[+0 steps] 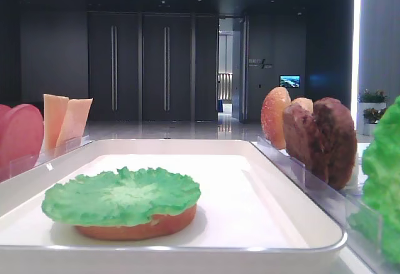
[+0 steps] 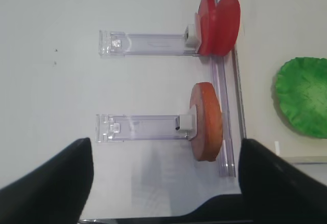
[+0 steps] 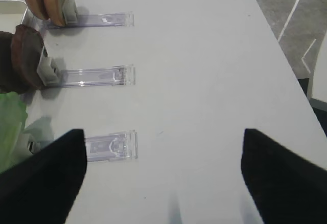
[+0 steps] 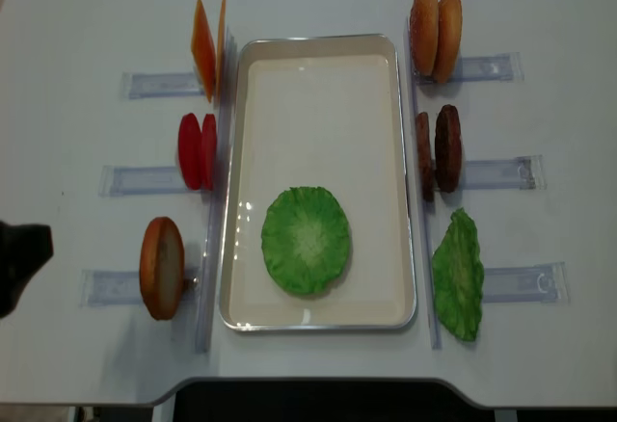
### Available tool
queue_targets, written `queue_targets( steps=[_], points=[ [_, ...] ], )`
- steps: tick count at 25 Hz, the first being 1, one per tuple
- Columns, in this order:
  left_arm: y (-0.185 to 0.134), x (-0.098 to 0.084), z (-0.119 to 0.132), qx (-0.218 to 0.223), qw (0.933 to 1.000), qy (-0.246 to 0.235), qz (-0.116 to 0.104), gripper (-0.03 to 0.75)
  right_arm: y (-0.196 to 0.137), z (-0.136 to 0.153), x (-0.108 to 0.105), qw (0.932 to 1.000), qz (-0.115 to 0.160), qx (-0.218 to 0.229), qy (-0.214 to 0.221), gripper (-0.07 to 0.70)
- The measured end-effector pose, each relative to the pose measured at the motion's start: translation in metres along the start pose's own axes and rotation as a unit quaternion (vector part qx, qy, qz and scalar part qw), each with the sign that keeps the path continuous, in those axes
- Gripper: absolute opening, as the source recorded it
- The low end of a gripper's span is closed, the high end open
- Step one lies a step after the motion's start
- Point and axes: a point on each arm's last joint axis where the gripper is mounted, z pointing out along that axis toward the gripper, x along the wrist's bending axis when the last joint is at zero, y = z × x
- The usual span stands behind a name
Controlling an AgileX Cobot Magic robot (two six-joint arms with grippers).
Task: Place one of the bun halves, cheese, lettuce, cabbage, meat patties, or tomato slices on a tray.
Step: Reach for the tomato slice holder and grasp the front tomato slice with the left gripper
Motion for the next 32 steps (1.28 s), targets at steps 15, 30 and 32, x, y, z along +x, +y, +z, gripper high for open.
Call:
queue_targets(
  steps=[15,30,32],
  points=[
    [0.115,-0.002,0.076,0.139,0.9902,0.014,-0.002,0.692,0.000,0.000,0.000,1.0000,0.000,0.000,0.000,0.584],
    [0.169,0.005,0.153,0.213,0.9756,0.052,-0.014,0.692,0.000,0.000,0.000,1.0000,0.000,0.000,0.000,0.584],
    [0.168,0.003,0.161,0.223,0.9733,0.054,-0.015,0.692,0.000,0.000,0.000,1.0000,0.000,0.000,0.000,0.584]
  ],
)
